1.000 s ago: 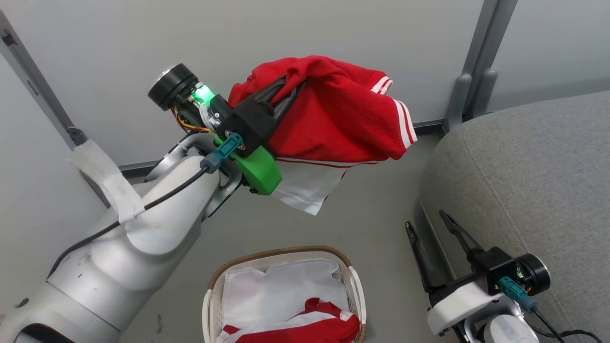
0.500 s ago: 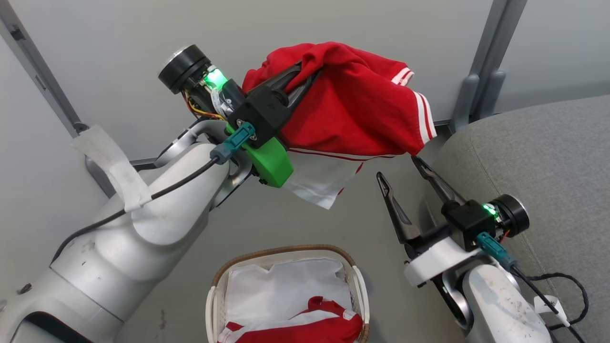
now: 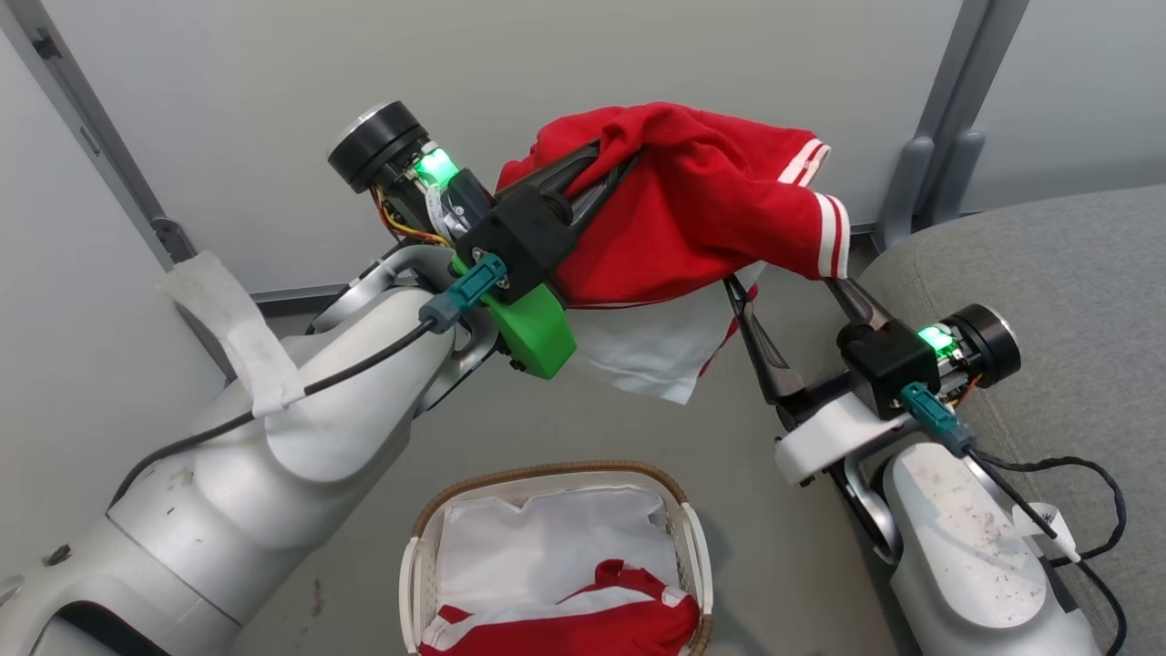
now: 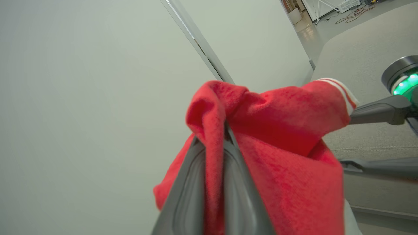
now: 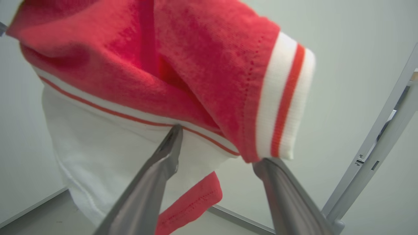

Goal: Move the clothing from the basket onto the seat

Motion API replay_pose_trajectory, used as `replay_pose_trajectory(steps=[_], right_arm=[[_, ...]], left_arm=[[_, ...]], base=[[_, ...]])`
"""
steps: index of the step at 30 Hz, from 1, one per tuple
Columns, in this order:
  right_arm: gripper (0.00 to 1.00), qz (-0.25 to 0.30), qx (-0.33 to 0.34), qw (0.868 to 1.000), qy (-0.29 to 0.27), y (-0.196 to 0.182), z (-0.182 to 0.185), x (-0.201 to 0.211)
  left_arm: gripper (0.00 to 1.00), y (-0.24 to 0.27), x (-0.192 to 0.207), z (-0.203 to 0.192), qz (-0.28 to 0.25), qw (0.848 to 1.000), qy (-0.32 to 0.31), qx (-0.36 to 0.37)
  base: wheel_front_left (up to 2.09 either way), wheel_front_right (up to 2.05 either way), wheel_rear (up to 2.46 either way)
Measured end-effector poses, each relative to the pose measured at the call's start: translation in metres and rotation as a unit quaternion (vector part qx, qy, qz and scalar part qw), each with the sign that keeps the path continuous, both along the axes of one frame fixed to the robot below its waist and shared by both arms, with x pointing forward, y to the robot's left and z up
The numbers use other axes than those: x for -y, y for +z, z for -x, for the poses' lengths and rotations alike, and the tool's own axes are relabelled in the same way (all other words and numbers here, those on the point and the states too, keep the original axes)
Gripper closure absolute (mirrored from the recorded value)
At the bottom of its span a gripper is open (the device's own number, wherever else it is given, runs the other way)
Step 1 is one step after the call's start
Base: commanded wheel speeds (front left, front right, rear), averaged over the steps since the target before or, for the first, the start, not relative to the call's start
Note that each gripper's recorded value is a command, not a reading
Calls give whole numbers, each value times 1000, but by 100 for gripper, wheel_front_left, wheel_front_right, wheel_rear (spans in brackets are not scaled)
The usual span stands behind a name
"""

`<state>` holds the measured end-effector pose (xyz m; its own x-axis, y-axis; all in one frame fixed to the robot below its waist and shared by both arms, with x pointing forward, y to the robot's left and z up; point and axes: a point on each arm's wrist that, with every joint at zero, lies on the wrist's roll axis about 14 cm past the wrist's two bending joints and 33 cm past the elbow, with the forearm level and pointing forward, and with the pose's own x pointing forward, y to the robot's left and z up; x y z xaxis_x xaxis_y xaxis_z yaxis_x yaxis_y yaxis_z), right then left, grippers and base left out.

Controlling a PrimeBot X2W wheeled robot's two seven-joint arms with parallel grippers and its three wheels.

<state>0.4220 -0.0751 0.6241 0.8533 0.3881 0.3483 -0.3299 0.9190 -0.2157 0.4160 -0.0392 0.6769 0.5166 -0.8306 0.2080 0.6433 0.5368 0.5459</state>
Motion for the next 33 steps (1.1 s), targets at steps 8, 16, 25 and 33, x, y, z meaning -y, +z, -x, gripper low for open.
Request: replay_pose_trajectory(steps=[8,16,25,33], right_arm=[[0,18,20,1000,-16,11,-7,7],[0,28,32,999,-8,18,-8,1],[69,37,26,998,32,17,-10,-26],[100,35,12,998,49,11,-14,-36]], left_arm=[[100,-7,0,-2,1,1000,1,-11],[100,-13,2,-3,0,1000,-2,-18],[100,-25,7,-1,-3,999,-9,-35],[100,-31,3,-3,5,999,-3,-52]], base=[[0,0,0],[0,0,0],[0,0,0],[0,0,0]])
